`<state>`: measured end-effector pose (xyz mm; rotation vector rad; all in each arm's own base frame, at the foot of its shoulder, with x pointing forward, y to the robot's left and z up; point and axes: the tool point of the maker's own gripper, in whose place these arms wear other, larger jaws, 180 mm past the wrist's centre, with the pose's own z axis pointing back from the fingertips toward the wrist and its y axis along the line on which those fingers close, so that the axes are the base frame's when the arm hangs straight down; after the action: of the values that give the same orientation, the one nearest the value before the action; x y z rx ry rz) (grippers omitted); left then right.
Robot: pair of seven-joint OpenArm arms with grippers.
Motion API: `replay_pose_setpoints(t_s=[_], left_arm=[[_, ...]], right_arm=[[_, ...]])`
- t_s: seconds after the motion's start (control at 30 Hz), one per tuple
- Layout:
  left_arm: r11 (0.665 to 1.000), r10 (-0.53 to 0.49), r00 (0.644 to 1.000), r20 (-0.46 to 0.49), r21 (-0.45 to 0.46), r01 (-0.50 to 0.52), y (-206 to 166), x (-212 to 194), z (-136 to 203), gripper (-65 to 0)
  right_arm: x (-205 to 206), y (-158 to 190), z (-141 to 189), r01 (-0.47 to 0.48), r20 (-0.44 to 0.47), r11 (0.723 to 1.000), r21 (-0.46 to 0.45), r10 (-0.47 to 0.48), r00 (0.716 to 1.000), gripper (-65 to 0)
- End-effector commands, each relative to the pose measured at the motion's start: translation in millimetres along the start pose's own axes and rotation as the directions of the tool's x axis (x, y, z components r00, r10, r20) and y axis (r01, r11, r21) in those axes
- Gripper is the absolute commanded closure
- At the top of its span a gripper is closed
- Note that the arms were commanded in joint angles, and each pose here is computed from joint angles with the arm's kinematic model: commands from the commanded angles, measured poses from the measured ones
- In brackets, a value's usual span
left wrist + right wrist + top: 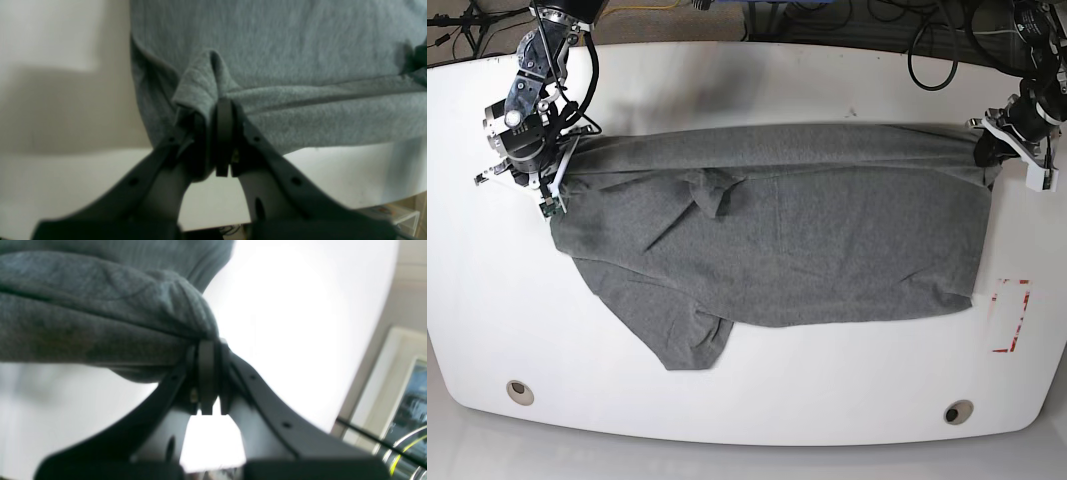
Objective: Fold the T-shirt properly
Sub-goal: 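Lay the shirt back down flat with both grippers, then open the right gripper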
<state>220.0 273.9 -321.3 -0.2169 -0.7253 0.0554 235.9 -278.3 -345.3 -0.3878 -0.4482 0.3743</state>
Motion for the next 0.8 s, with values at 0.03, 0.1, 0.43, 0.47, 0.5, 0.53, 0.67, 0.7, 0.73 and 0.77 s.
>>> replay_pose_setpoints(t_s=[0.03,0.1,0.43,0.47,0.5,0.53,0.67,0.7,0.73,0.77], left_arm=[[0.998,-0.042,0.999,0.023,0.039,0.041,8,10,6,0.0],[0.996,-0.060,0.998,0.010,0.061,0.059,13,9,6,0.0],[0.976,-0.142,0.984,-0.110,0.151,0.158,28,-17,6,0.0],[0.973,-0.158,0.980,-0.118,0.148,0.175,28,-18,5,0.0],[0.969,-0.183,0.975,-0.129,0.143,0.201,27,-19,4,0.0],[0.965,-0.202,0.970,-0.136,0.141,0.221,27,-20,5,0.0],[0.942,-0.263,0.948,-0.178,0.164,0.292,35,-25,7,0.0],[0.936,-0.276,0.942,-0.189,0.171,0.309,37,-26,8,0.0],[0.930,-0.289,0.937,-0.198,0.174,0.323,39,-27,8,0.0],[0.922,-0.304,0.928,-0.213,0.177,0.343,41,-29,9,0.0]], right_arm=[[-1,-5,4,0.001,0.004,1.000,-0.025,-0.001,1.000,0.0],[-7,-2,3,-0.003,-0.010,1.000,-0.019,0.003,1.000,0.0],[-39,14,2,-0.027,-0.085,0.999,0.021,0.029,0.996,0.0],[-42,15,2,-0.029,-0.091,0.999,0.024,0.031,0.995,0.0],[-44,17,2,-0.029,-0.096,0.999,0.028,0.032,0.995,-0.2],[-47,18,2,-0.031,-0.101,0.999,0.031,0.034,0.994,-0.2],[-56,23,3,-0.037,-0.123,0.998,0.043,0.042,0.991,-0.5],[-58,23,3,-0.039,-0.127,0.998,0.043,0.044,0.991,-0.6],[-58,23,3,-0.040,-0.129,0.998,0.043,0.045,0.991,-0.6],[-59,23,3,-0.040,-0.132,0.998,0.043,0.045,0.990,-0.8]])
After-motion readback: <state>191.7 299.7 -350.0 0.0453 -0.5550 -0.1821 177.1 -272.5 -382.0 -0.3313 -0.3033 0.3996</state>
